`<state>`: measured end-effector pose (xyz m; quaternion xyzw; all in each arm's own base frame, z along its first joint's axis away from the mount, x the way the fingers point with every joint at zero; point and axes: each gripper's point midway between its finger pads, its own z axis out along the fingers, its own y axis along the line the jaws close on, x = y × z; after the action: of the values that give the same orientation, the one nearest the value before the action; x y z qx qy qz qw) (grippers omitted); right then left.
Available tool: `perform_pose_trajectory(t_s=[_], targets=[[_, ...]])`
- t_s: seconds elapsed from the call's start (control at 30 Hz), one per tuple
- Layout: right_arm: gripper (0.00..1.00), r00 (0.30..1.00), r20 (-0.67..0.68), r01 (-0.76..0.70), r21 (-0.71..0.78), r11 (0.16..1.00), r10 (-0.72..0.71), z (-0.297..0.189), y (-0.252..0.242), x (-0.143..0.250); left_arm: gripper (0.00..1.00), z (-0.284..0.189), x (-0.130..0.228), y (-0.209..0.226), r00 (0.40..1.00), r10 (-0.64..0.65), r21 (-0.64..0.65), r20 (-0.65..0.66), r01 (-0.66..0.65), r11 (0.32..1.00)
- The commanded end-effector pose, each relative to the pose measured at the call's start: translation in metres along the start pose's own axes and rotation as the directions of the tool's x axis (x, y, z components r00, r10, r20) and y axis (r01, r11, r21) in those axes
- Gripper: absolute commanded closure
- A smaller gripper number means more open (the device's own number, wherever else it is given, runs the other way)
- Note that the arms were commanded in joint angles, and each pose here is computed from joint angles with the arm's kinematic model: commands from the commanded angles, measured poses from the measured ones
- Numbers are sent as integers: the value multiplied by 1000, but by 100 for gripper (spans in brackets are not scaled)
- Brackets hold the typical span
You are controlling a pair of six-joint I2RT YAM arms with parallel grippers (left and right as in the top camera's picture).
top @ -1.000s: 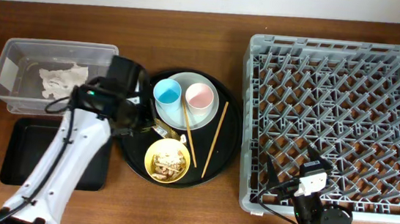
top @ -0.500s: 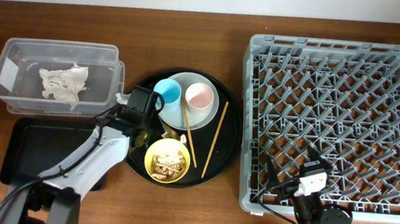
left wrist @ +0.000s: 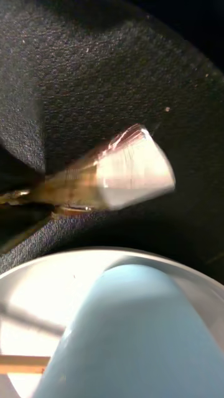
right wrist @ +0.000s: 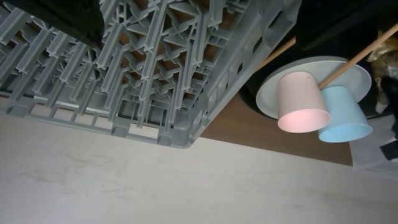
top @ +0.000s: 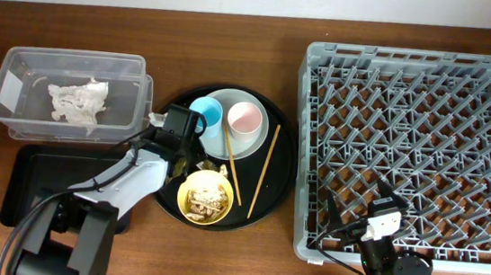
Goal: Sort waste into correct bins and load items into the dishwasher rack
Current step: 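Grasp the gold wrapper on the round tray with the left gripper, then drop the gold wrapper into the clear plastic bin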
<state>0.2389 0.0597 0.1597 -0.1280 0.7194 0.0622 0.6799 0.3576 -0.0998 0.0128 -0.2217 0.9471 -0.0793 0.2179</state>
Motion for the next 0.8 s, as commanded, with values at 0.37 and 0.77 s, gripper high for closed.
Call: perform_pose_trajectory(t_s=[0.37, 0.77], targets=[[2, 1000, -4, -2, 4, 1000, 2, 0, -1, 2, 99, -156, -222, 99, 782, -432, 255, 450, 352, 901], [2, 1000, -4, -2, 4, 1000, 2, 0, -1, 2, 17, -137, -249, 88, 854, -284, 325, 435, 145, 935]])
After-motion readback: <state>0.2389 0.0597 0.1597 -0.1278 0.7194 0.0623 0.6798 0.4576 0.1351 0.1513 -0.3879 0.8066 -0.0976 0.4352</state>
